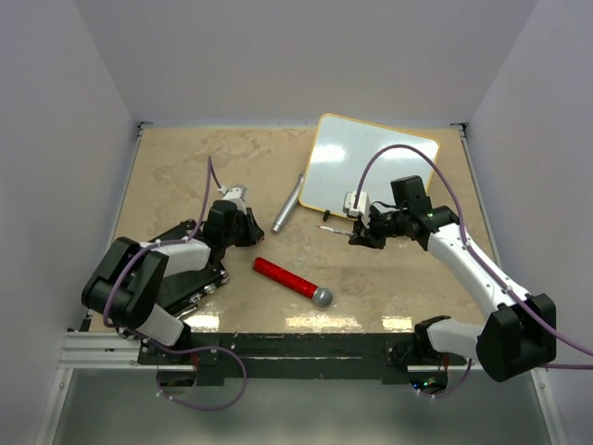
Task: Write a sentence on the whiteboard
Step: Place the pen cap at the center of the board, then pass from the right arm to the left
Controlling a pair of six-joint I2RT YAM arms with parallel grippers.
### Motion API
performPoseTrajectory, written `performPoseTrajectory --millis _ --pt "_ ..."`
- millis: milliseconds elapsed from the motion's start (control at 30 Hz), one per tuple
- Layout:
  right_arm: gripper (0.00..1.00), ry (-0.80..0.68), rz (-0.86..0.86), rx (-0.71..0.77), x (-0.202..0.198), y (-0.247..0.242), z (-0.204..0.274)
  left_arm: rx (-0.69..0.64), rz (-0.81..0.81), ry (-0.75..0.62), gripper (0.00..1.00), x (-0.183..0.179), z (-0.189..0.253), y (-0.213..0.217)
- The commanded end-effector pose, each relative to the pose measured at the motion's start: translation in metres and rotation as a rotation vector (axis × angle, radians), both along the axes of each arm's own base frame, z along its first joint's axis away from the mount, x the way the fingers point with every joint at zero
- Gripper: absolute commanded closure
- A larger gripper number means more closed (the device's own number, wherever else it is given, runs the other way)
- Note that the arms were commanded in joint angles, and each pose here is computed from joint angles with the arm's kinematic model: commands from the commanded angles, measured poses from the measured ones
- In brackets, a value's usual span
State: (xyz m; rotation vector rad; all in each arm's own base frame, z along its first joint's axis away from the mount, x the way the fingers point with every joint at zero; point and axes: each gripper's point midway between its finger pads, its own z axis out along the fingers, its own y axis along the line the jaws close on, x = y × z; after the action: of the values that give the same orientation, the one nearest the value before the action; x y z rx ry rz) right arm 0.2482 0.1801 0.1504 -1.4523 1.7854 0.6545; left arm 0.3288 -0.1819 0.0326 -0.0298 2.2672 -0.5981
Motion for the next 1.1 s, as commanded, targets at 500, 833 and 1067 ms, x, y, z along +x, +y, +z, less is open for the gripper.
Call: performPoseTrajectory --millis 500,833,1067 --pt "1.00 -0.011 0.100 -0.043 -0.010 -0.004 -0.008 -0.122 -0.352 -0.431 0.29 -0.022 0.162 -0.035" --pt "1.00 -0.049 0.293 -0.097 -0.036 -0.008 -0.005 -0.560 -0.823 -0.368 0.05 -0.098 0.183 -0.106" --pt "1.00 -0.077 0.344 -0.089 -0.042 0.011 -0.002 -0.580 -0.951 -0.308 0.06 -0.115 0.179 -0.162"
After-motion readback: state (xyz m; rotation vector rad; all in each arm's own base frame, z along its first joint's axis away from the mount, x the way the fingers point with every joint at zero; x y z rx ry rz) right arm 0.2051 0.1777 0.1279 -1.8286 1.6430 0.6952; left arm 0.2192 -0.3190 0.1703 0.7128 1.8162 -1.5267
